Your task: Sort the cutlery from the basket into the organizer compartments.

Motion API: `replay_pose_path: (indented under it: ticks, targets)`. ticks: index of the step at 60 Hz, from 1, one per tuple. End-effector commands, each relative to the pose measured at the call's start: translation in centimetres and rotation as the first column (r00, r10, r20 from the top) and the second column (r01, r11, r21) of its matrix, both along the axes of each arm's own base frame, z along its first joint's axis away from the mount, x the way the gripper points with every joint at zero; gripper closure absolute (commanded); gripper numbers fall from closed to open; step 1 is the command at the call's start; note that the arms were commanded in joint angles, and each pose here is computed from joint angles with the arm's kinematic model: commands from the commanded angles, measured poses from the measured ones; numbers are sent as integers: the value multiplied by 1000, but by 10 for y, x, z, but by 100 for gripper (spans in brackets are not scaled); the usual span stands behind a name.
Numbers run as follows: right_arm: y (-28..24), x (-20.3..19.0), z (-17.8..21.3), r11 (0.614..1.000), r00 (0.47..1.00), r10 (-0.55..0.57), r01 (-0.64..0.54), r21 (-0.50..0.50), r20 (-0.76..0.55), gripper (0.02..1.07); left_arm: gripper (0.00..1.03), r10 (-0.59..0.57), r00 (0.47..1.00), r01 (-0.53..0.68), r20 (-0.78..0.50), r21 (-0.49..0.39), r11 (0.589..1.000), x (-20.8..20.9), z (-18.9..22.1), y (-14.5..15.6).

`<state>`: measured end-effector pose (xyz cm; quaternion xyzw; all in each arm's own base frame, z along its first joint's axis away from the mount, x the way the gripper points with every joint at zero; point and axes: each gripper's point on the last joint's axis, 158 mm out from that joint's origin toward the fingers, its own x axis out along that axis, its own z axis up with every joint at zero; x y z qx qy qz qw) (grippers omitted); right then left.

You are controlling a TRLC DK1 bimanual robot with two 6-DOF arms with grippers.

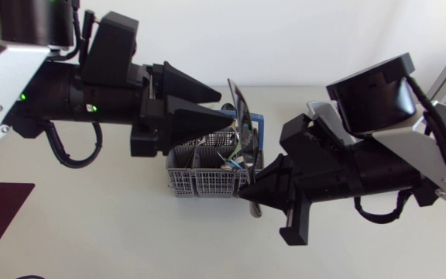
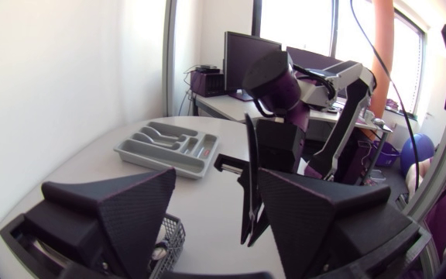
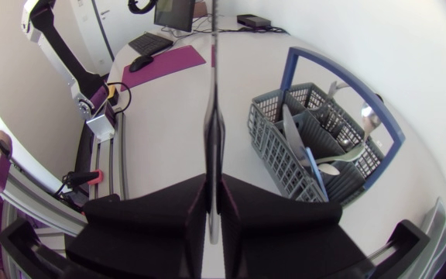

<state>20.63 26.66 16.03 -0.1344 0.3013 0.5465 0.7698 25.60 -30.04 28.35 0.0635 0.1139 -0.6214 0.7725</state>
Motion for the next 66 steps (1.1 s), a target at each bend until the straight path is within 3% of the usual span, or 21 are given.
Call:
replay_pose_path:
  ticks: [1,16,26,47,54,66]
  targets:
    - [-17,6,3,999,999,-45,45,-2,22,101,7,62,996,-59,56,-61,996,12,39,16]
    - [-85,41,3,968,967,-247,249,-32,53,101,7,217,971,-206,103,-106,973,42,68,62]
    - [-148,78,-8,903,907,-418,421,-89,50,101,7,230,967,-228,112,-28,973,43,36,68]
    - [-313,164,-43,669,693,-720,704,-239,24,101,7,238,949,-286,208,245,926,35,-63,69]
    - [-363,189,-51,594,623,-781,758,-270,31,101,7,222,948,-285,230,298,911,31,-83,68]
    - [-432,224,-69,500,538,-842,806,-317,40,101,7,199,952,-270,231,333,904,24,-101,66]
